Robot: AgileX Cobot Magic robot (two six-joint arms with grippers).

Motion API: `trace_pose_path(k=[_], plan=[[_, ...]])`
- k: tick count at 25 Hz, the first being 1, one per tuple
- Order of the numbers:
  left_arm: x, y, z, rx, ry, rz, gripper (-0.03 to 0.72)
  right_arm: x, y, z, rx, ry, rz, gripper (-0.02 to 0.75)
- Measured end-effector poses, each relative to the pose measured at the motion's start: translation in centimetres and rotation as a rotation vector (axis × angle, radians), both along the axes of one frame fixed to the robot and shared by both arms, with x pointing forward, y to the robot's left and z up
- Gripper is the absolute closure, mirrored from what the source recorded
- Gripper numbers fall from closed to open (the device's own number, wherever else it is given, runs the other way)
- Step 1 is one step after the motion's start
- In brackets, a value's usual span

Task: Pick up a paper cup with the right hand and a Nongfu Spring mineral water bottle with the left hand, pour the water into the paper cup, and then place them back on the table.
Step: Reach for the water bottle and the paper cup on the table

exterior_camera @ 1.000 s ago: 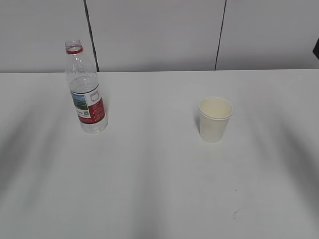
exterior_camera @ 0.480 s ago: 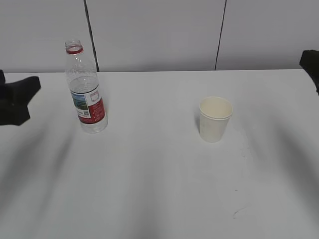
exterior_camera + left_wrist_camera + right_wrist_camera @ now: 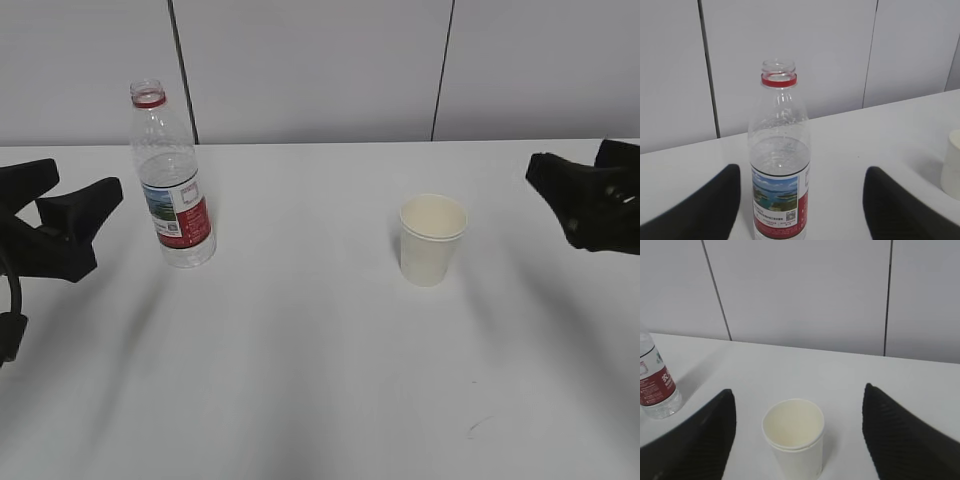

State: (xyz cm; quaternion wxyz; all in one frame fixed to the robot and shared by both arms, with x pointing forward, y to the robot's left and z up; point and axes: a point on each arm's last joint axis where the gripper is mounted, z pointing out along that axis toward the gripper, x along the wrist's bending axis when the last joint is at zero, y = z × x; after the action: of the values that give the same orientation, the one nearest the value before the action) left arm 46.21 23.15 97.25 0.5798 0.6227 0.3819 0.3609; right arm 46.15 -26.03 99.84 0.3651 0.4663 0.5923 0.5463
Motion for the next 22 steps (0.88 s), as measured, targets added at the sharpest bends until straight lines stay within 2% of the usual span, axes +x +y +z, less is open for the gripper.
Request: trace_pose_path(k=[8,11,13,16,22], plan=[[-0.1,-0.2,-0.1,0.012,0.001,-0.020,0.224,0.8,0.7,-4.3,0.083,0.025,0.066,0.157],[-0.1,-0.3,-0.1,0.023,-0.002,-0.040,0.224,1.5,1.0,-6.5,0.047,0.032,0.092,0.157],[-0.2,-0.4,-0.1,0.028,-0.003,-0.047,0.224,1.7,1.0,-8.2,0.006,0.080,0.096,0.157],[-0.2,-0.4,-0.1,0.029,-0.003,-0.050,0.224,2.0,0.7,-10.0,-0.007,0.146,0.058,0.157],[-0.2,-0.4,-0.1,0.029,-0.003,-0.050,0.224,2.1,0.5,-10.4,-0.003,0.155,0.041,0.157]])
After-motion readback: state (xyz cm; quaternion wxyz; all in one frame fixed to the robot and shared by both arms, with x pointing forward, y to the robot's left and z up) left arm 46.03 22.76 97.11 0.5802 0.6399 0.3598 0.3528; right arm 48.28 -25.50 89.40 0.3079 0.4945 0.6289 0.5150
